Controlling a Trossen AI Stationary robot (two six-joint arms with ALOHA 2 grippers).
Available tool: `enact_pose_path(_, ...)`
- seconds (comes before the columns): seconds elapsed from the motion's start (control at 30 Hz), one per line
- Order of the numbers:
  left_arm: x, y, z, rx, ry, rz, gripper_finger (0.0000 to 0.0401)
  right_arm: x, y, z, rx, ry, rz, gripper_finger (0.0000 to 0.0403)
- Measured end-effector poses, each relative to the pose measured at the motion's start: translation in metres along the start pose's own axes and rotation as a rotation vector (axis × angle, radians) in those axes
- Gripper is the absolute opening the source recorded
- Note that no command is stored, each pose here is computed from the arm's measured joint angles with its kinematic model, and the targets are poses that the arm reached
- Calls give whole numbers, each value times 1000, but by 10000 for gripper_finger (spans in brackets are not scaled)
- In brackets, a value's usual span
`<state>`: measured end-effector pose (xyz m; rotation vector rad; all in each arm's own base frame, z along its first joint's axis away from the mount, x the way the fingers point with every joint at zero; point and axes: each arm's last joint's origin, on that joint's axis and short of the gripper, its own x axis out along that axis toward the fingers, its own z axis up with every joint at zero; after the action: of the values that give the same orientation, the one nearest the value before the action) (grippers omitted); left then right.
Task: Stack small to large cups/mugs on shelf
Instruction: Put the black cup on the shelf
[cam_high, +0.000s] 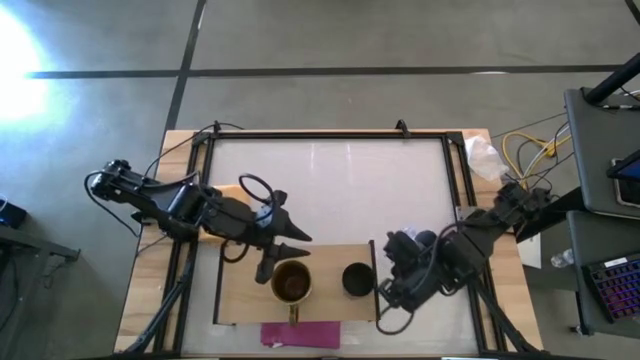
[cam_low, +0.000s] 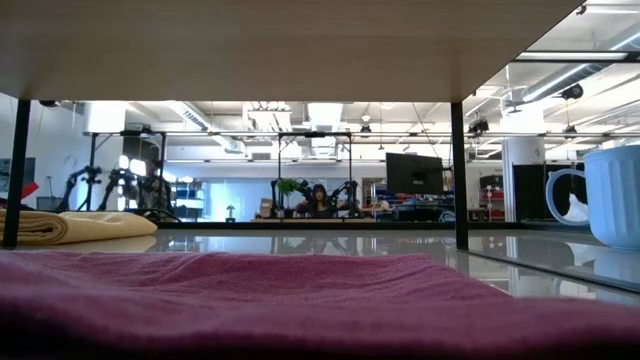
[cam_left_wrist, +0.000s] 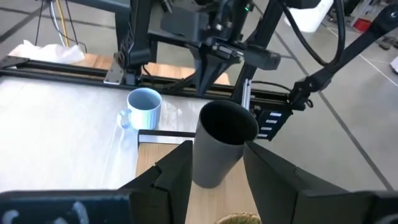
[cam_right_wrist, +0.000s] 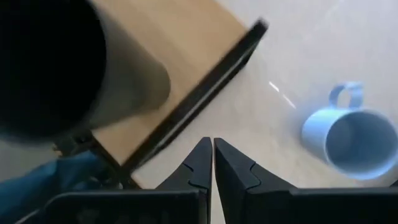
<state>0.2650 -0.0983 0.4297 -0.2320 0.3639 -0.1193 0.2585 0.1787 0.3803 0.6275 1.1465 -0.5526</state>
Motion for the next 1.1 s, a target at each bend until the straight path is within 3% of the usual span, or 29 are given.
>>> enact_pose_path(0.3,5,1,-1,1,4,6,130,9,14,-12,-42,7,107,9)
enact_pose_path(1.1,5,0,3,-10,-37,-2,130,15,29,-3,-115,-137,206,8)
